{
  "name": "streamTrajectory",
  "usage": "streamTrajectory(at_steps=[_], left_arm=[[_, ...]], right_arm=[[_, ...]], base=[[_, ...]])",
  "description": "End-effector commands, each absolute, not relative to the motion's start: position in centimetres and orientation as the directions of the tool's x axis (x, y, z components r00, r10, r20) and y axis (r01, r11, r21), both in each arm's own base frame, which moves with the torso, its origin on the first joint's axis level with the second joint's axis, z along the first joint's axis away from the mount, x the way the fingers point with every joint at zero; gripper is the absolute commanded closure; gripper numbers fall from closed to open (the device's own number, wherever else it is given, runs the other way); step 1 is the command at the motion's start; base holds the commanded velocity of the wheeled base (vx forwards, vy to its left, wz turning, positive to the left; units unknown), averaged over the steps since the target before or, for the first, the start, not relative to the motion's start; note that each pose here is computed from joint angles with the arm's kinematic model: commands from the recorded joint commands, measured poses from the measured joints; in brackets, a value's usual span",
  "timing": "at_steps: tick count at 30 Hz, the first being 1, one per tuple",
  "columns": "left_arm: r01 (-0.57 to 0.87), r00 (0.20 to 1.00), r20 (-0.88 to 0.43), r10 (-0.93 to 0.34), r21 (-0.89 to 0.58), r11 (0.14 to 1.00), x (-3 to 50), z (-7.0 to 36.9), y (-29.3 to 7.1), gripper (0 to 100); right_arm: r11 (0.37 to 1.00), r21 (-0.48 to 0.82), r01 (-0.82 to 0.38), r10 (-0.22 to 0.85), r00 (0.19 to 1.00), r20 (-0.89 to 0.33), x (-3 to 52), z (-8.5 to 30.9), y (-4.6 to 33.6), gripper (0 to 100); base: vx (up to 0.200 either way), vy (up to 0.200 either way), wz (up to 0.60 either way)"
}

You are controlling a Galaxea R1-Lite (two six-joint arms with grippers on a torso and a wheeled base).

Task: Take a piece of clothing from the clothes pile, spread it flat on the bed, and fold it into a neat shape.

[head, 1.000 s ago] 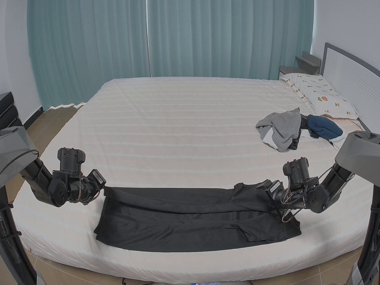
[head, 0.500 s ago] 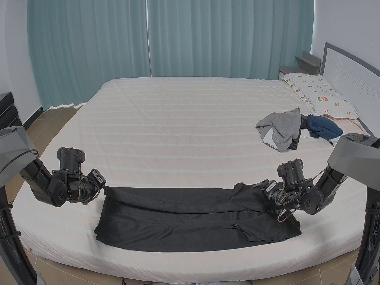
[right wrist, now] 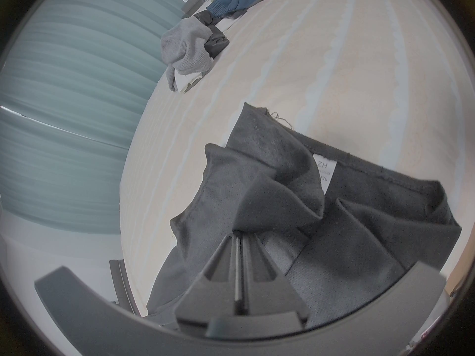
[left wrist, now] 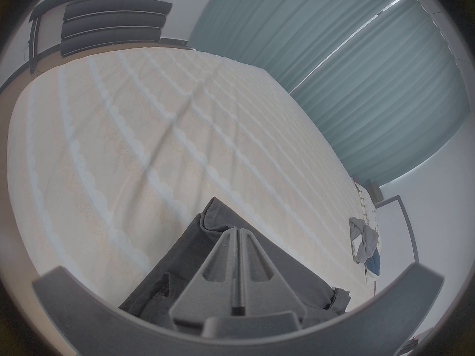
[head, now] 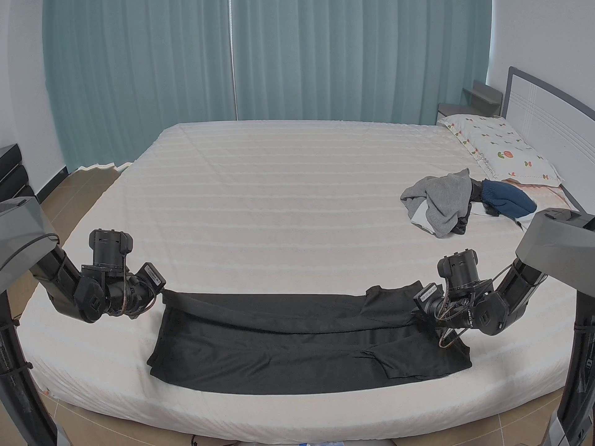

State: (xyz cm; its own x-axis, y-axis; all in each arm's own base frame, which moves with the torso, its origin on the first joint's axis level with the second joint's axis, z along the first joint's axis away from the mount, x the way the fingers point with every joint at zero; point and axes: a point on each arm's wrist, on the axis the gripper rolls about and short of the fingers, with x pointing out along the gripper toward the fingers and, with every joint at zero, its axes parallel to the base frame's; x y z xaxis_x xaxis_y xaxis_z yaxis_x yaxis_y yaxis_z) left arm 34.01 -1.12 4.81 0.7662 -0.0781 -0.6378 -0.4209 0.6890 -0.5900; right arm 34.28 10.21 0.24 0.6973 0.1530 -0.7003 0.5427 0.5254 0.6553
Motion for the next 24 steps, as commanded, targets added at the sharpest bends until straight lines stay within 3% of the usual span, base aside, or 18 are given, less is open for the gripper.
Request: streamTrajectory(at_steps=[1,12,24], left_arm=[[-0.402,0.784,-0.616,-0.079,-0.602,0.69,34.6,5.5,-1.2,100],[-0.319,0.874,-0.483,-0.06,-0.661,0.679,39.0,10.1,-0.5,100],[-0.388,0.821,-0.569,-0.048,-0.618,0.684,36.7,7.7,-0.1,100]], right_arm=[[0.517,0.68,0.52,0.154,0.725,-0.672,34.7,1.4,10.0,100],[0.544,0.776,0.319,0.139,0.878,-0.458,40.1,7.1,8.8,100],[0.642,0.681,0.351,0.14,0.82,-0.555,37.3,4.8,8.7,100]], base=[[0.0,0.0,0.0],[0.0,0.0,0.0],[0.0,0.0,0.0]])
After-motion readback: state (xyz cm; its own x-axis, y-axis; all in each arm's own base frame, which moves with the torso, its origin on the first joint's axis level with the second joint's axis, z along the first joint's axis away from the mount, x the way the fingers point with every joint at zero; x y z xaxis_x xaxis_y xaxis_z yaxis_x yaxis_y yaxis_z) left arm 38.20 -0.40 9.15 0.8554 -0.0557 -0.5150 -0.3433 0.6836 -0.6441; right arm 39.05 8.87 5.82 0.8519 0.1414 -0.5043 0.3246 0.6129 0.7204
